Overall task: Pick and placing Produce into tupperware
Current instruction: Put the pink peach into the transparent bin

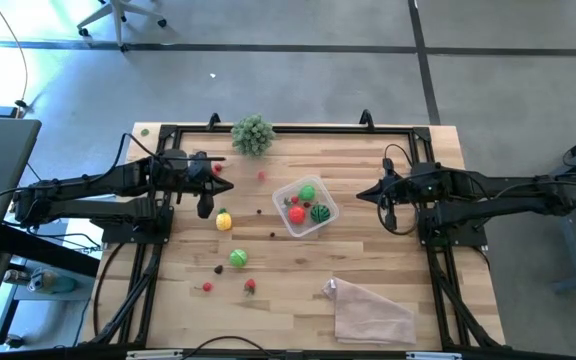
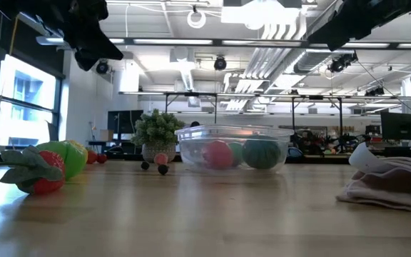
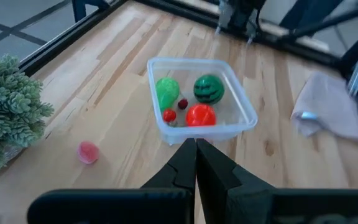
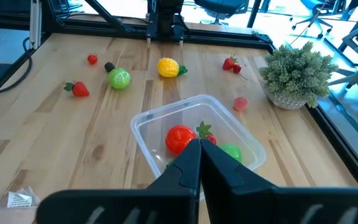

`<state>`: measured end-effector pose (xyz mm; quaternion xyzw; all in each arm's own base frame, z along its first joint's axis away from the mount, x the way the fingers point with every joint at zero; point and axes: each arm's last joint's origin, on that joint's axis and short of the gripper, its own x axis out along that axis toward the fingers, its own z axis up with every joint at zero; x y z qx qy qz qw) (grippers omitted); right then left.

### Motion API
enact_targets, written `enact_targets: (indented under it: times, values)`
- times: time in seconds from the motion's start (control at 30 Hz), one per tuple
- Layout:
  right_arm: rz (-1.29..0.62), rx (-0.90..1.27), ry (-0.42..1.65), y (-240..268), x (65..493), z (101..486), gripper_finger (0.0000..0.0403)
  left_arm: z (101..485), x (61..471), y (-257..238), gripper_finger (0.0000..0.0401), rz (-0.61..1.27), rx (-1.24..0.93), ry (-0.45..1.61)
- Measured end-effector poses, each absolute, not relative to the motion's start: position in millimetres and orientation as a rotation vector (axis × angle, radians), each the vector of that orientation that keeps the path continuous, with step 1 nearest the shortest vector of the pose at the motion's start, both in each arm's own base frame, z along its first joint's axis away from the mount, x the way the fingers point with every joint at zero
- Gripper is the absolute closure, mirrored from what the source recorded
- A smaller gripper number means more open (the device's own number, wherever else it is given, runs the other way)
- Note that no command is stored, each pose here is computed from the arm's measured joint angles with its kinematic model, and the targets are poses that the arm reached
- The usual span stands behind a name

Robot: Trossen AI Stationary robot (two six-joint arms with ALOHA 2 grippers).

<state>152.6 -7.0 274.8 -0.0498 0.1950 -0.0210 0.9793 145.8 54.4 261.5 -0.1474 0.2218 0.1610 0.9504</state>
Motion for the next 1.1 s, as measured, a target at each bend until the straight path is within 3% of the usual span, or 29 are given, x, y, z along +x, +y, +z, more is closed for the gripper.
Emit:
enact_targets:
  times: [0.4,0.53,0.73,0.83,1.1]
  values:
    - [-0.043,-0.100,0.392,-7,153,275,0.0402,281,156,59,0.0400,0.324,-0.281,0.232]
    - [-0.043,-0.100,0.392,-7,153,275,0.0402,310,163,66,0.0400,0.459,-0.311,0.207]
    - [-0.042,-0.100,0.392,-7,153,275,0.0402,350,189,83,0.0400,0.761,-0.439,0.497]
    - [-0.042,-0.100,0.392,-7,153,275,0.0402,356,209,99,0.0400,0.823,-0.570,0.679]
    - [-0.042,-0.100,0.392,-7,153,275,0.0402,318,263,145,0.0400,0.946,-0.820,1.097]
